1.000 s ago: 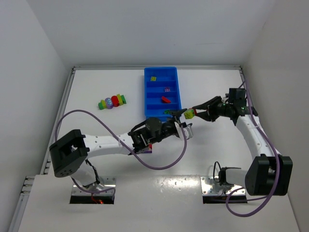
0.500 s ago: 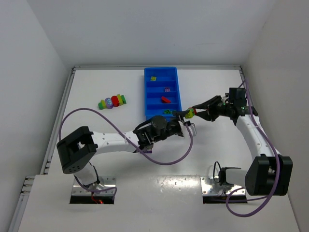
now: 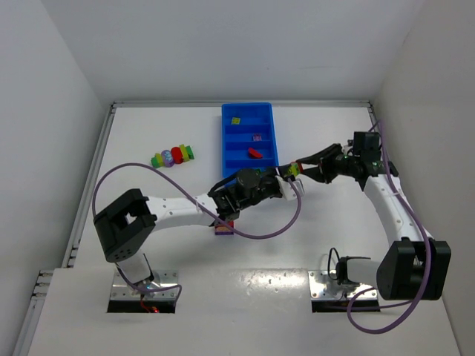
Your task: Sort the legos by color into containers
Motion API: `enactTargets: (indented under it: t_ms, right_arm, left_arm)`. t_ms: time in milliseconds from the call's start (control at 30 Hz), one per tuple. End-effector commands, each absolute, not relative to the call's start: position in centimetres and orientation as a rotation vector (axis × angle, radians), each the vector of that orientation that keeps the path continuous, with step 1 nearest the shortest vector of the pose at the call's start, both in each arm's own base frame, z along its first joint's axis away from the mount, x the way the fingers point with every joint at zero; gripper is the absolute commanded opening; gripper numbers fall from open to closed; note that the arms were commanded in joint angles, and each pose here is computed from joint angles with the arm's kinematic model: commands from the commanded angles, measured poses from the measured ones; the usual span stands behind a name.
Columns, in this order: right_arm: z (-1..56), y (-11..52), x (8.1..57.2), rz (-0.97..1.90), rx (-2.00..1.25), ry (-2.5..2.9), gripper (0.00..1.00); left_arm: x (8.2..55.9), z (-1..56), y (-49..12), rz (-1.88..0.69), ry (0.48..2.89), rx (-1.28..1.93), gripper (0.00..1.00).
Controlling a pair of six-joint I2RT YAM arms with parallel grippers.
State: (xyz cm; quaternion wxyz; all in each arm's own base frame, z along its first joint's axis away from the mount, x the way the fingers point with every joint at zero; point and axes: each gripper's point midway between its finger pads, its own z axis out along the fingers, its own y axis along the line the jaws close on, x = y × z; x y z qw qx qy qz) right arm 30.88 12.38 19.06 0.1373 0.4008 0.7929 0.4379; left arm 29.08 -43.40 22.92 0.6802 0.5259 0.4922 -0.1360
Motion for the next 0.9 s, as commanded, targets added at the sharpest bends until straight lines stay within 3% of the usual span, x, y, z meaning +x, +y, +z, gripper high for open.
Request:
enactTargets:
  t_ms: [0, 133, 233, 567, 867]
  right_arm:
    - [21.0, 12.2, 31.6, 1.279, 1.138, 2.246, 0.0]
    - [20.5, 11.6, 32.0, 1.241, 1.168, 2.236, 0.0]
    - [19.4, 11.1, 32.1, 1.221, 1.203, 2.238, 0.0]
    - [18.2, 9.9, 33.6, 1.2, 1.221, 2.183, 0.0]
    - [20.8, 12.4, 35.7, 1.296, 0.695, 2.126, 0.0]
  left_arm:
    - [29.5, 25.1, -43.0, -0.314, 1.084, 1.125, 0.26]
    - [28.8, 24.8, -42.2, -0.33, 1.098, 1.138, 0.06]
    - [27.7, 25.3, -41.4, -0.368, 1.105, 1.142, 0.0]
    - [24.9, 26.6, -36.9, -0.447, 1.198, 1.095, 0.0]
    - [26.0, 28.4, -32.8, -0.479, 1.375, 0.881, 0.0]
